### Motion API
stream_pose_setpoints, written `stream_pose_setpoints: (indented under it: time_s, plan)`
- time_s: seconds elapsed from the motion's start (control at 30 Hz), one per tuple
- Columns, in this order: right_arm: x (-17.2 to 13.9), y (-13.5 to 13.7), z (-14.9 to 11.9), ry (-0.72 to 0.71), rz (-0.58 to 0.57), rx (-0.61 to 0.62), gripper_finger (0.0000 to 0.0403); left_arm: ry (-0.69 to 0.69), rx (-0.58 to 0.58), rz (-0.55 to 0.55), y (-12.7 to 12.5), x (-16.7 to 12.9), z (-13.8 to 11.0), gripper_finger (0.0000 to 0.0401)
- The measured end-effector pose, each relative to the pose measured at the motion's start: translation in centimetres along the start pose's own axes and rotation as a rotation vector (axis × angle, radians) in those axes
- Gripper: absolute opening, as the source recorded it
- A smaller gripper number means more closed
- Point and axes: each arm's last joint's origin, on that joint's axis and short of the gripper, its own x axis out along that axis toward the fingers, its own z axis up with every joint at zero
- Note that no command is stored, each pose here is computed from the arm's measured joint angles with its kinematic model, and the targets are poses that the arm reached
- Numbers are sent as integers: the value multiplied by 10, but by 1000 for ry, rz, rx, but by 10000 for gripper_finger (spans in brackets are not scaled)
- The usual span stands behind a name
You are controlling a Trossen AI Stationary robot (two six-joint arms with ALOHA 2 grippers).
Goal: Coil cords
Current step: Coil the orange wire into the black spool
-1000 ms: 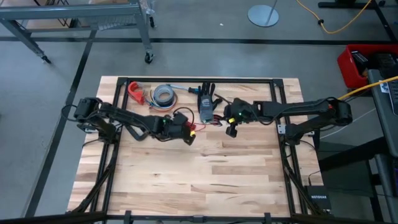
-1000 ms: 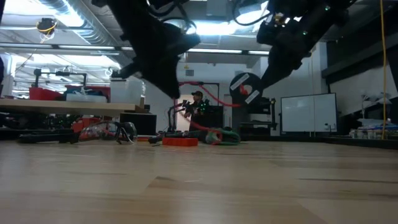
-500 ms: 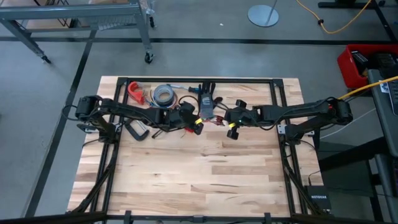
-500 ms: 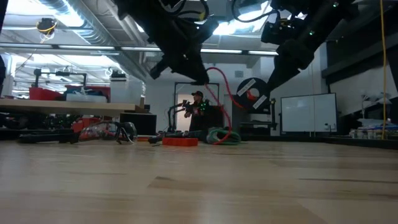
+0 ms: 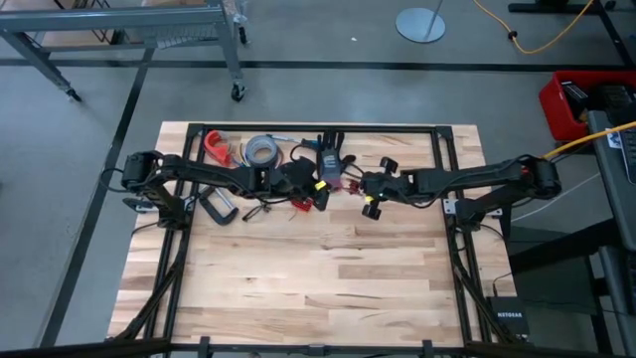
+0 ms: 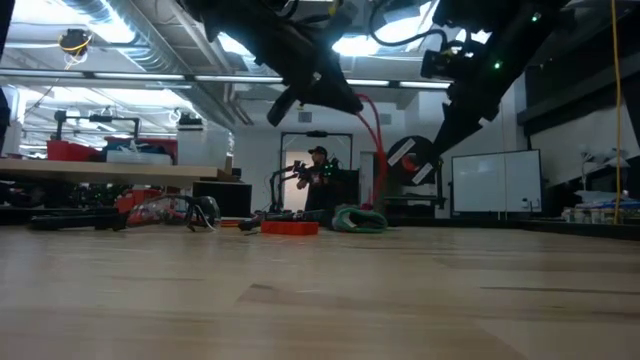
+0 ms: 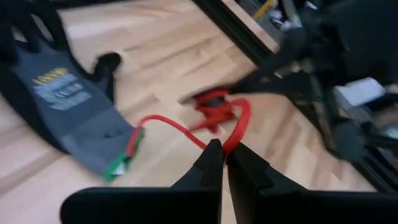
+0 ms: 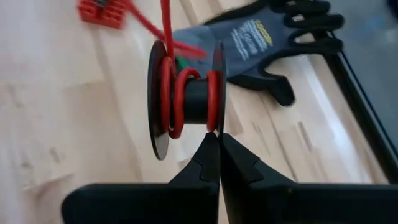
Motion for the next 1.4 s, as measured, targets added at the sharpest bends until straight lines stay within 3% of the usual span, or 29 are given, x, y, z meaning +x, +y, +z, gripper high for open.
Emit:
stream_pose_setpoints:
  time_s: [0.23,0.43,0.67,0.83,1.03,1.4]
  plan:
    - [14,5,-1,28,-34,-13,1,96,-33,-93,-3,0,-4,0]
    - [24,10,4,-5,-28,2,1,94,-34,-104,-4,0,-3,0]
    - [28,16,9,-49,103,19,1,91,-30,-100,-1,1,0,0]
    - [28,17,12,-76,127,52,1,80,-38,-98,1,1,2,0]
    - [25,19,26,-207,222,101,1,66,-44,-114,-1,1,3,0]
    - [27,9,34,-283,123,240,1,64,-27,-170,-18,-4,-8,0]
